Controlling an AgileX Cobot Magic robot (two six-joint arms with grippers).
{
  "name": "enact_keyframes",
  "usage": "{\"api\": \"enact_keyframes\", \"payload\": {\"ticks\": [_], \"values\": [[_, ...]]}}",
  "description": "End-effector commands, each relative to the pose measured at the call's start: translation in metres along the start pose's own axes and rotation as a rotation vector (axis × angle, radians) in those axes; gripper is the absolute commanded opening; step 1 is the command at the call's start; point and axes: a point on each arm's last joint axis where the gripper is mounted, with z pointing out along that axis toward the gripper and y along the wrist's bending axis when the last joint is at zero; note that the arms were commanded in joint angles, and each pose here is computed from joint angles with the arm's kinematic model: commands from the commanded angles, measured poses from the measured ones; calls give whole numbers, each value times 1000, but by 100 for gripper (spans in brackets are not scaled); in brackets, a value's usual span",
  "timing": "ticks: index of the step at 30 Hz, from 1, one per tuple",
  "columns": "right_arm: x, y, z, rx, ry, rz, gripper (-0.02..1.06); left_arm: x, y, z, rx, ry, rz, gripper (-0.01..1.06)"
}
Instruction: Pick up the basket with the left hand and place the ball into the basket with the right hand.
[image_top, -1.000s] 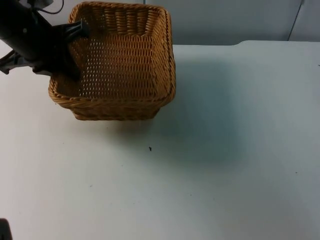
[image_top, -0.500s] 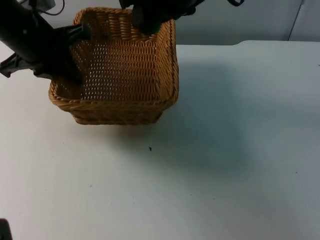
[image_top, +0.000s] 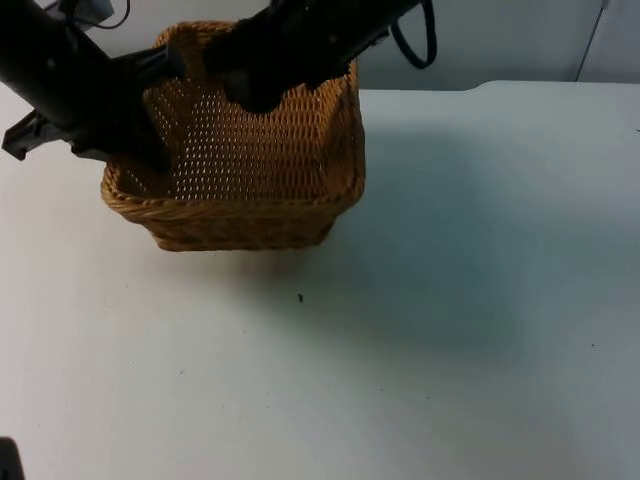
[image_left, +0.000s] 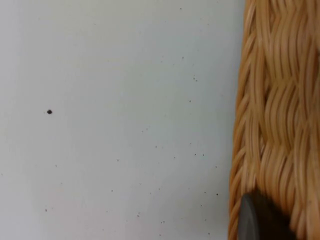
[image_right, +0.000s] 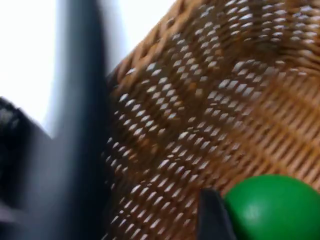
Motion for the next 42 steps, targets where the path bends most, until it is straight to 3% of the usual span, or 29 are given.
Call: {"api": "enact_keyframes", "payload": {"ticks": [1, 9, 17, 28, 39, 42], "values": [[-5, 8, -1, -6, -34, -44, 0, -4, -7, -8, 29, -26, -14, 0], [-6, 9, -1, -1, -43, -53, 0, -3, -7, -8, 32, -17, -14, 0], [-7, 8, -1, 7, -50, -52, 27, -2, -7, -8, 35, -9, -14, 0], [-9, 7, -1, 14, -75, -19, 47, -2, -7, -8, 34, -7, -8, 0], [-9, 7, -1, 24, -68, -24, 50, -2, -7, -8, 34, -7, -8, 0], [-6, 5, -1, 36, -36, -30, 62, -2, -7, -8, 34, -7, -8, 0]]}}
